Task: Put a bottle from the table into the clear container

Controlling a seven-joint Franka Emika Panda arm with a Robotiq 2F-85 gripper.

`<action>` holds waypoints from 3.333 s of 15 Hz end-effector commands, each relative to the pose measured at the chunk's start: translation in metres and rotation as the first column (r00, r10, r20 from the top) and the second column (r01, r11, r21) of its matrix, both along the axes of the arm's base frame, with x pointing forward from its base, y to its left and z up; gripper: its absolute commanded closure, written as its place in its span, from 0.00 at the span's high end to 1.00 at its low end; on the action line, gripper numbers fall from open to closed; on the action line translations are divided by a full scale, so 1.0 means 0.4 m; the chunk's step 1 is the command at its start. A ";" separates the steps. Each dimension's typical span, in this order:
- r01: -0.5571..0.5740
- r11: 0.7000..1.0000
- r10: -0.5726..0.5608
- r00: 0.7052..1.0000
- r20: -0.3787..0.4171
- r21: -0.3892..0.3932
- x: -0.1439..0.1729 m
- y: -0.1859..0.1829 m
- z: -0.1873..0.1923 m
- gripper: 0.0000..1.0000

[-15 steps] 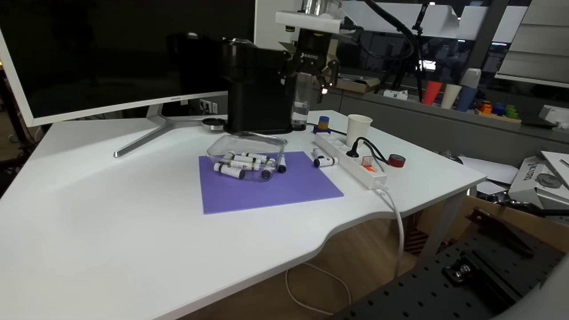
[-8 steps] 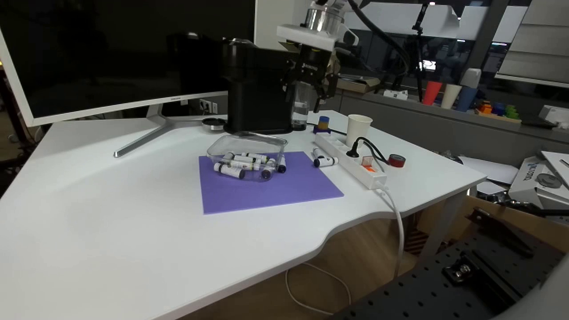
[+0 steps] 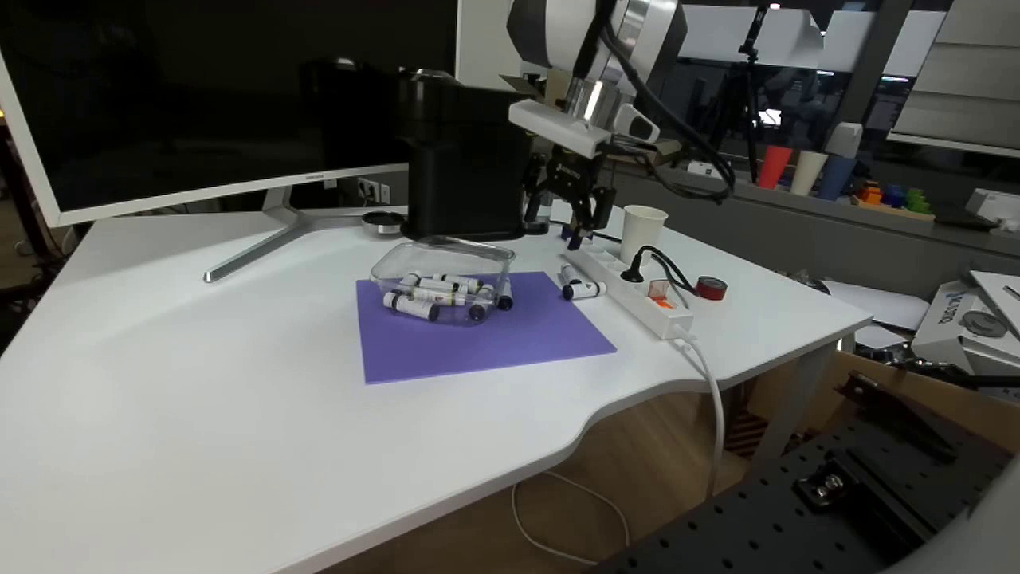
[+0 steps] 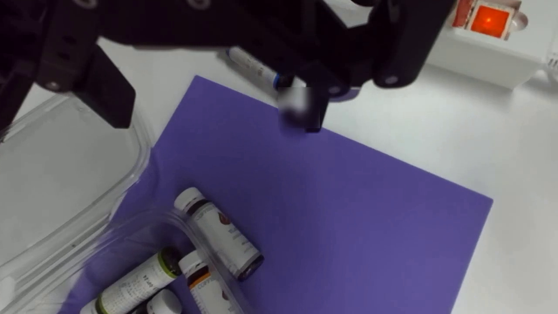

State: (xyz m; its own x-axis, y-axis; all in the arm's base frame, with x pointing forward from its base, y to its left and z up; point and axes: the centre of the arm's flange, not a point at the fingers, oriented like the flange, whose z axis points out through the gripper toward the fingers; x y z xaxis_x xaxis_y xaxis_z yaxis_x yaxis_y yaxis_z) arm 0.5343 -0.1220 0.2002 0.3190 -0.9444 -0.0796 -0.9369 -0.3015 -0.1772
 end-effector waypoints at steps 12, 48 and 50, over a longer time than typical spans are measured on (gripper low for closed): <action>0.327 0.936 -0.322 0.945 -0.057 0.127 -0.108 -0.170 -0.087 1.00; 0.150 0.984 -0.136 0.982 -0.133 0.102 -0.019 -0.156 -0.155 0.07; 0.099 0.994 -0.094 0.990 -0.106 0.038 -0.013 -0.113 -0.085 0.07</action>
